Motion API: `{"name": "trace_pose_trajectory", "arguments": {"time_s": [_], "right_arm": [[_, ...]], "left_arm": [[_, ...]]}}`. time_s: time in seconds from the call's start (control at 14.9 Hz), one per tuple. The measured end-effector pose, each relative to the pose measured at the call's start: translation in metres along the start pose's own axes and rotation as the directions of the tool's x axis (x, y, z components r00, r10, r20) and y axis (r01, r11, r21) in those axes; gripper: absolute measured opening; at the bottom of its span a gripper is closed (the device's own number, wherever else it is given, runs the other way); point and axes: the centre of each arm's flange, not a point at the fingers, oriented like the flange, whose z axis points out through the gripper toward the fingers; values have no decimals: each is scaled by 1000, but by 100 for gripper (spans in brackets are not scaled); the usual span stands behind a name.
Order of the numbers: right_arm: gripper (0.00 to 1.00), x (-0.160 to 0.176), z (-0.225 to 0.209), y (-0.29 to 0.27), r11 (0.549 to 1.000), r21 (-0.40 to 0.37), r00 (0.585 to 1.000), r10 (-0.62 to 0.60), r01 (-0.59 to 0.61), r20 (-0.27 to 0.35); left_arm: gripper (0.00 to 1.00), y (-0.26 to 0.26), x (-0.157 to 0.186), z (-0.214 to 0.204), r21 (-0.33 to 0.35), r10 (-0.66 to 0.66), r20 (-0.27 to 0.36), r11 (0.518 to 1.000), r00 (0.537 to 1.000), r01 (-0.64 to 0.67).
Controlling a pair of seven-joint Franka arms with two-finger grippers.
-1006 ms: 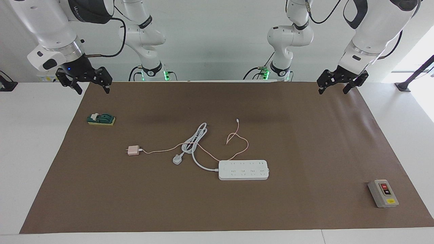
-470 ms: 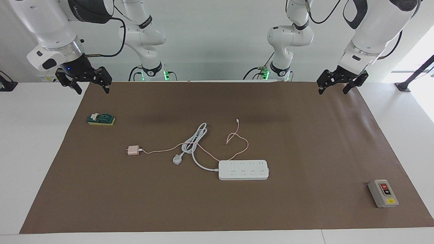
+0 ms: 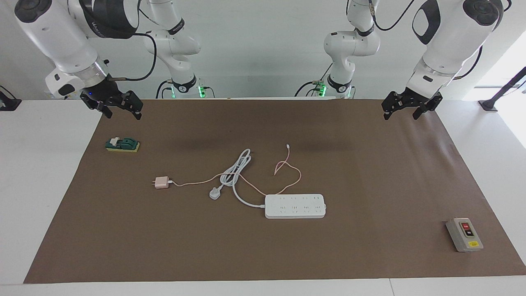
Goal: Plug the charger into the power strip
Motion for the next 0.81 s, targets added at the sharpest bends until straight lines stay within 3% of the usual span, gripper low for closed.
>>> {"name": "trace_pose_trajectory", "arguments": {"time_s": [0.2, 0.47, 0.67, 0.81], "right_arm": [[100, 32, 55, 22, 959, 131, 966, 237, -249, 106], [100, 62, 150, 46, 770, 229, 793, 518, -595, 319], [100, 73, 206, 58, 647, 237, 673, 591, -724, 445], [100, 81, 232, 64, 598, 233, 624, 608, -766, 492]], "left_arm": [[100, -3, 2, 3, 0, -3, -17, 1000, 1000, 3], [100, -1, 2, 3, 0, 1, -17, 1000, 1000, -1], [100, 0, 2, 6, 0, 3, -11, 1000, 1000, -3], [100, 1, 2, 10, 0, 4, -3, 1000, 1000, -4]]}}
